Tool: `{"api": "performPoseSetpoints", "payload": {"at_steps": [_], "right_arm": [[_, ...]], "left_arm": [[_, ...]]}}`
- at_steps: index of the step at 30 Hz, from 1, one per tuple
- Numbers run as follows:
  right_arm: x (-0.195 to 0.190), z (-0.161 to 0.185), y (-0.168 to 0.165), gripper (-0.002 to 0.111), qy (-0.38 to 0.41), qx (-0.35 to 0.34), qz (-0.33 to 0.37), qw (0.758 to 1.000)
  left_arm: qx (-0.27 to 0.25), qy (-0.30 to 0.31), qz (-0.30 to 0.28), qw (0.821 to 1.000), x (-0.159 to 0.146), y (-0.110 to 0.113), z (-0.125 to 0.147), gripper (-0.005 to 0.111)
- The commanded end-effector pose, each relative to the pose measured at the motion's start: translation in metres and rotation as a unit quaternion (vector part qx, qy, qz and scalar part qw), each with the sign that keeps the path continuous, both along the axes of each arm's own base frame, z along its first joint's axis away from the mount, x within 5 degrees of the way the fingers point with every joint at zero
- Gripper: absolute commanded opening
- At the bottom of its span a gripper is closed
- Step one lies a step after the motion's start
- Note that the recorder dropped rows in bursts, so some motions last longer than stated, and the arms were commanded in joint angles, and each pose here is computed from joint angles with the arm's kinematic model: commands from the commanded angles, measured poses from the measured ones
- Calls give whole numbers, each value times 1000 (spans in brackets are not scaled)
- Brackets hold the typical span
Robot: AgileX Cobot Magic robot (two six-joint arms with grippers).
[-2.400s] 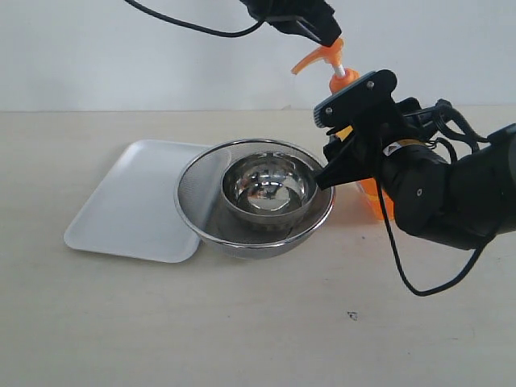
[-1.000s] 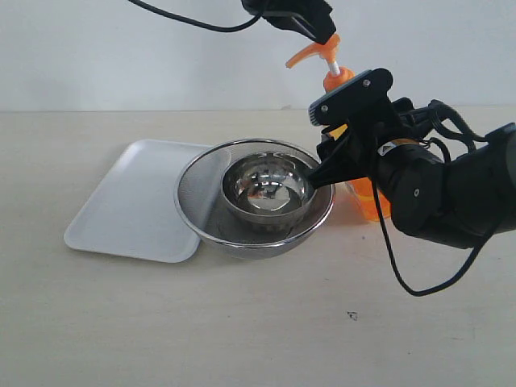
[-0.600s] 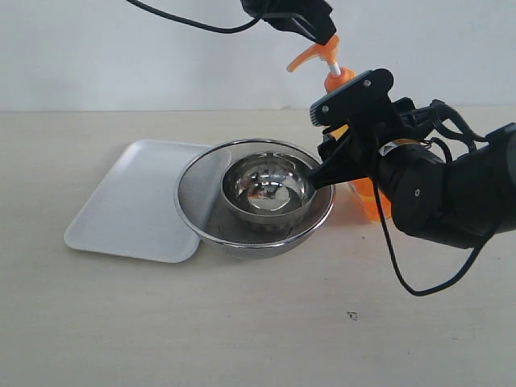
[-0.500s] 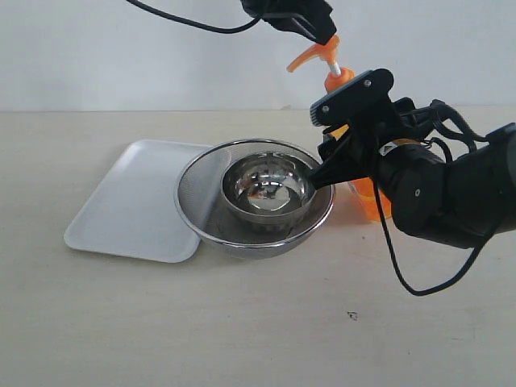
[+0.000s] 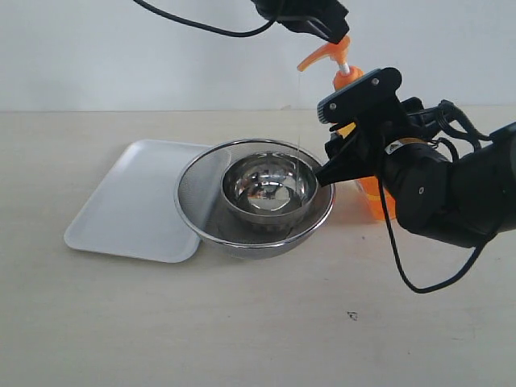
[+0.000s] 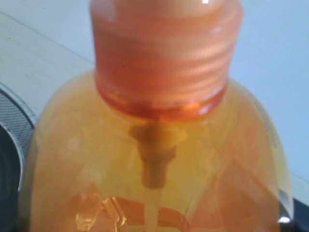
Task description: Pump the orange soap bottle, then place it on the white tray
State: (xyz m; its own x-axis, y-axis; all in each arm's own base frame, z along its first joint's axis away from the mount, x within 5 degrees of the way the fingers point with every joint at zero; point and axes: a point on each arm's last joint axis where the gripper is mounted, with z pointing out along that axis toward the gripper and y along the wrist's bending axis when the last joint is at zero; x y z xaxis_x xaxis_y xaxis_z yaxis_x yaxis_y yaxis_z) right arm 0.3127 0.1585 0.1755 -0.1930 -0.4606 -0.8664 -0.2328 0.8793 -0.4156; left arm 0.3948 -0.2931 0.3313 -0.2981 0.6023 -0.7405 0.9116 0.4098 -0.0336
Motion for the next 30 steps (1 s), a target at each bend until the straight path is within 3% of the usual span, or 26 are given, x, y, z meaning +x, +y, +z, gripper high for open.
{"api": "performPoseSetpoints", "payload": {"at_steps": [1,8,12,22,30], "right_arm": [[-2,5,7,0,-7,4,25,1000],[-2,5,7,0,-7,4,25,1000],[-2,5,7,0,-7,4,25,1000],[-1,7,6,0,-22,0,21,1000],[0,13,-2,0,-49,-63,-7,997]], "left_arm": [[65,79,-37,994,-7,-15,-49,5],[65,79,-37,994,-7,-15,-49,5],[64,59,-35,996,-11,-10,-33,5],[28,-59,-2,998,-44,23,68,5],[36,-143,35,989,-92,67,142,5]]}}
